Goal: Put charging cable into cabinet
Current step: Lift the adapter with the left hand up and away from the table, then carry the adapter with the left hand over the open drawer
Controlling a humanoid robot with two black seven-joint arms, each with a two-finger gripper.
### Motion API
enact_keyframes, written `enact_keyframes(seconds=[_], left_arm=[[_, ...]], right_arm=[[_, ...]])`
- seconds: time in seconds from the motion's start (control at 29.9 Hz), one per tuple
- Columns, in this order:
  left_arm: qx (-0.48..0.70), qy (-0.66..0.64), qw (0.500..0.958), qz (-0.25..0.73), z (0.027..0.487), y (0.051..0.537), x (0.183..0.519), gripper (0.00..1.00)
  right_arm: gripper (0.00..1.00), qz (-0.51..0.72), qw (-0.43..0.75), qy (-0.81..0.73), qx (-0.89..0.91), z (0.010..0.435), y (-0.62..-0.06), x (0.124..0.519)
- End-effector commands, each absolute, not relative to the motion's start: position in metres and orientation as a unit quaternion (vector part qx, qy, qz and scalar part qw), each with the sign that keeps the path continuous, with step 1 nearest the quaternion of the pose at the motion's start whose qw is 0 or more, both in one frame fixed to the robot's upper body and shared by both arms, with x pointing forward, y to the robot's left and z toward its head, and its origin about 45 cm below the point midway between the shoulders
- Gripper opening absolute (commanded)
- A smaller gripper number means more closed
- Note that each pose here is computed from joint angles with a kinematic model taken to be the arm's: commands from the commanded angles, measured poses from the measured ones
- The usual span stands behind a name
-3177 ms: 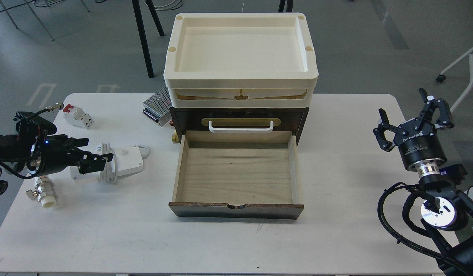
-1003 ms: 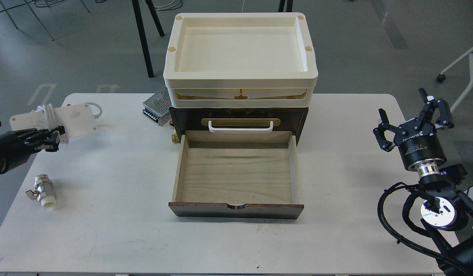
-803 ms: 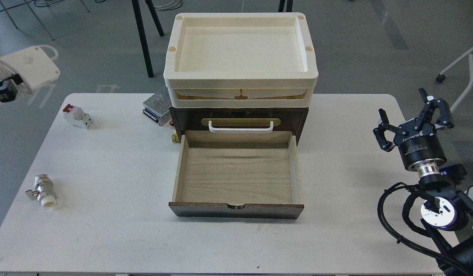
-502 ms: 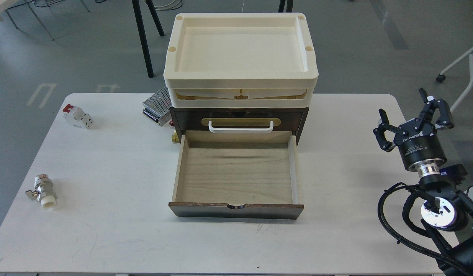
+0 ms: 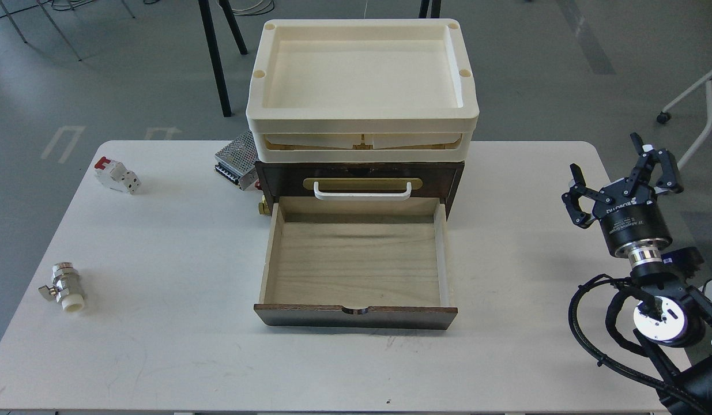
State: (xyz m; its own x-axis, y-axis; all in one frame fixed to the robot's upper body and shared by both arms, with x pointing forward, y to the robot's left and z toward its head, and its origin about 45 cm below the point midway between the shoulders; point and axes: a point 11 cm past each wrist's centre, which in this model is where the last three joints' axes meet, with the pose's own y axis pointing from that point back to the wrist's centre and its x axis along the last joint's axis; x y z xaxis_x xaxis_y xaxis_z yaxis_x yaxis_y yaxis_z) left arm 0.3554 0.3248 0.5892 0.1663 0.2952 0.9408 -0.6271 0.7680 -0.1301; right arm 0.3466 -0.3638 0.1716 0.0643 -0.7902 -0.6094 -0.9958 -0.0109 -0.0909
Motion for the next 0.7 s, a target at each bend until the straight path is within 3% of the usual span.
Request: enact_keyframes(seconds=[0.0, 0.17, 0.37, 0.67], left_arm=[[0.122, -0.587, 0.763, 0.24, 0.582, 0.277, 0.34, 0.01], [0.146, -0.605, 0.77, 0.143, 0.53, 0.216, 0.347, 0.02], [0.201, -0.588, 0.783, 0.027, 0.437, 0.159, 0.353, 0.02], [0.189, -0.577, 0.794, -0.035, 0.389, 0.119, 0.341, 0.02]], right_arm=[[1.0, 0.199, 0.258, 0.654, -0.682, 0.172, -0.364, 0.347], [0.99, 0.199, 0.258, 0.654, -0.683, 0.172, -0.363, 0.347], [0.99, 0.199, 0.258, 0.654, -0.682, 0.172, -0.364, 0.347], [0.99, 0.199, 0.258, 0.654, -0.682, 0.172, -0.364, 0.347]])
